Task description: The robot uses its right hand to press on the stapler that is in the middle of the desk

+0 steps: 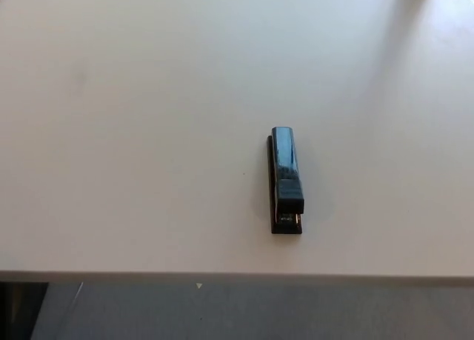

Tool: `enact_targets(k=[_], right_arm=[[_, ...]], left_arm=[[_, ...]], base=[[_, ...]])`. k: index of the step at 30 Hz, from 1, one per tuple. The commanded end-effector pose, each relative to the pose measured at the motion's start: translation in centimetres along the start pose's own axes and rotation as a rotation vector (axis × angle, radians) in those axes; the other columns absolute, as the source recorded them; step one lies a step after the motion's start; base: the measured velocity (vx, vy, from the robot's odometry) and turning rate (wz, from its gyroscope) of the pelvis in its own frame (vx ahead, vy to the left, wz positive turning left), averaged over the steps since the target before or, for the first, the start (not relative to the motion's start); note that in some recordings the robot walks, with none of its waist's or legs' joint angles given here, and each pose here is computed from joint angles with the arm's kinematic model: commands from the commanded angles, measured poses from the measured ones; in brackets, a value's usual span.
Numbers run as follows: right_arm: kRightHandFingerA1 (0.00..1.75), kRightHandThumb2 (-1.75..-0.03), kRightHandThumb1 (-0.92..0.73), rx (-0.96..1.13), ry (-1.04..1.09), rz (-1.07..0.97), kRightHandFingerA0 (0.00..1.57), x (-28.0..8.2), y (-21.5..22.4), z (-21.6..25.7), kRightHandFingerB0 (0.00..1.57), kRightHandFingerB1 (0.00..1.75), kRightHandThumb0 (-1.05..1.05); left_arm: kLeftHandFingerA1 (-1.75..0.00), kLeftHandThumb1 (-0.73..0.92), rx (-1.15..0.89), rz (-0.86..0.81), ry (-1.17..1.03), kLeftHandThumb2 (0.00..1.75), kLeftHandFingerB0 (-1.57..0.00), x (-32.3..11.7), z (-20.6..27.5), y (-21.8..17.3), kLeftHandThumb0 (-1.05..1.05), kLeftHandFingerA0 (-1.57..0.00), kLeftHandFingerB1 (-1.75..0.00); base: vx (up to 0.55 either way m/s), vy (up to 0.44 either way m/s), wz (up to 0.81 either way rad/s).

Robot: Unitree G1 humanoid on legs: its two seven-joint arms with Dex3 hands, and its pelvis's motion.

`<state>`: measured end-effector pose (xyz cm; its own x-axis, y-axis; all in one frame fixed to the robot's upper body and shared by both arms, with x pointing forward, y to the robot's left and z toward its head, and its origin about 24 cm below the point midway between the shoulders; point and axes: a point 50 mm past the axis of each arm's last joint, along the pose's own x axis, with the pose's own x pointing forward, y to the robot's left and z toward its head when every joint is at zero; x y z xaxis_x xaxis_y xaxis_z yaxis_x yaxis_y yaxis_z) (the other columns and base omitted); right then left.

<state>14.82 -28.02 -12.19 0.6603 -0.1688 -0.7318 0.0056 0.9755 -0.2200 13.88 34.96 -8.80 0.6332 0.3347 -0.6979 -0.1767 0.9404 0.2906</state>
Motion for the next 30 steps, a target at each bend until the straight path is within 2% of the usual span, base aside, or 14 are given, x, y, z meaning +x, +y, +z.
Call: enact_targets(k=[1,2,3,4,6,7,8,11,14,19,20,24,27,30], right_arm=[[0.64,-1.03,-0.72,0.065,-0.117,-0.139,0.93,-0.1,-1.3,1.1,0.01,0.31,-0.63],[0.64,-1.03,-0.72,0.019,-0.116,-0.248,0.93,-0.1,-1.5,1.2,0.01,0.31,-0.63],[0.64,-0.68,-0.86,0.007,-0.116,-0.275,1.15,-0.1,-1.6,1.2,0.15,0.28,-0.53],[0.96,-0.66,-0.86,0.003,-0.126,-0.339,1.26,-0.2,-1.8,1.4,0.21,0.30,-0.45],[1.21,-0.66,-0.89,0.041,-0.136,-0.389,1.22,-0.2,-2.0,1.7,0.24,0.31,-0.40],[1.16,-1.07,-0.67,0.088,-0.136,-0.375,1.20,-0.2,-2.2,1.7,0.11,0.48,-0.25],[1.22,-0.66,-0.87,0.109,-0.147,-0.359,1.23,-0.2,-2.4,1.9,0.29,0.35,-0.18],[1.45,-0.70,-0.77,0.196,-0.131,-0.325,1.14,-0.2,-3.3,1.8,0.54,0.43,-0.04],[1.35,-0.68,-0.66,0.227,-0.081,-0.355,1.05,-0.3,-5.3,1.9,0.80,0.60,0.06],[1.29,-0.82,-0.56,0.311,-0.065,-0.435,1.06,-1.5,-8.0,0.9,0.75,0.83,0.08],[1.26,-0.83,-0.71,0.370,-0.040,-0.479,1.03,-2.1,-9.0,-0.1,0.65,1.03,-0.05],[0.99,-0.63,-0.74,0.396,0.012,-0.654,1.14,-3.9,-11.2,-1.9,0.73,1.12,-0.15],[1.03,-0.90,-0.62,0.508,-0.034,-0.743,1.18,-5.6,-12.9,-3.1,0.73,1.19,-0.09],[0.97,-0.70,-0.73,0.551,-0.083,-0.851,1.17,-7.1,-14.8,-3.3,0.69,1.08,-0.11]], left_arm=[[-0.21,0.88,-0.069,-0.018,-0.066,1.03,0.00,-0.1,0.8,1.3,-0.58,0.00,-0.18],[-0.21,0.88,-0.079,-0.018,-0.061,1.03,0.00,-0.1,0.8,1.3,-0.58,0.00,-0.18],[-0.21,0.88,-0.077,-0.018,-0.063,1.03,0.00,-0.1,0.8,1.3,-0.58,0.00,-0.18],[-0.22,0.89,-0.073,-0.018,-0.061,1.04,0.00,-0.1,0.8,1.3,-0.59,0.00,-0.18],[-0.23,0.89,-0.066,-0.015,-0.054,1.04,0.00,-0.1,0.9,1.3,-0.59,0.00,-0.18],[-0.24,0.88,-0.062,-0.012,-0.056,1.03,0.00,-0.1,0.9,1.3,-0.57,0.00,-0.19],[-0.25,0.87,-0.065,-0.010,-0.059,1.02,0.00,-0.1,1.0,1.4,-0.57,0.00,-0.19],[-0.24,0.87,-0.076,-0.016,-0.064,1.02,0.00,-0.1,0.8,1.4,-0.56,0.00,-0.19],[-0.23,0.87,-0.082,-0.016,-0.068,1.02,0.00,-0.1,1.1,1.5,-0.58,0.00,-0.18],[-0.22,0.88,-0.086,-0.013,-0.064,1.02,0.00,-0.1,1.1,1.7,-0.57,0.00,-0.18],[-0.24,0.87,-0.086,-0.007,-0.061,1.01,0.00,0.0,1.0,1.7,-0.55,0.00,-0.19],[-0.25,0.87,-0.081,-0.009,-0.065,1.02,0.00,0.0,1.3,1.8,-0.57,0.00,-0.19],[-0.24,0.87,-0.088,-0.015,-0.066,1.02,0.00,0.0,1.1,1.8,-0.56,0.00,-0.18],[-0.23,0.87,-0.100,-0.016,-0.063,1.02,0.00,-0.1,1.0,1.8,-0.57,0.00,-0.18]], base=[[0.00,0.000,0.00],[0.00,0.000,0.00],[0.00,0.000,0.00],[0.00,0.000,0.00],[0.00,0.000,0.00],[0.00,0.000,0.00],[0.00,0.000,0.00],[0.00,0.000,0.00],[0.00,0.000,0.00],[0.00,0.000,0.00],[0.00,0.000,0.00],[0.00,0.000,0.00],[0.00,0.000,0.00],[0.00,0.000,0.00]])
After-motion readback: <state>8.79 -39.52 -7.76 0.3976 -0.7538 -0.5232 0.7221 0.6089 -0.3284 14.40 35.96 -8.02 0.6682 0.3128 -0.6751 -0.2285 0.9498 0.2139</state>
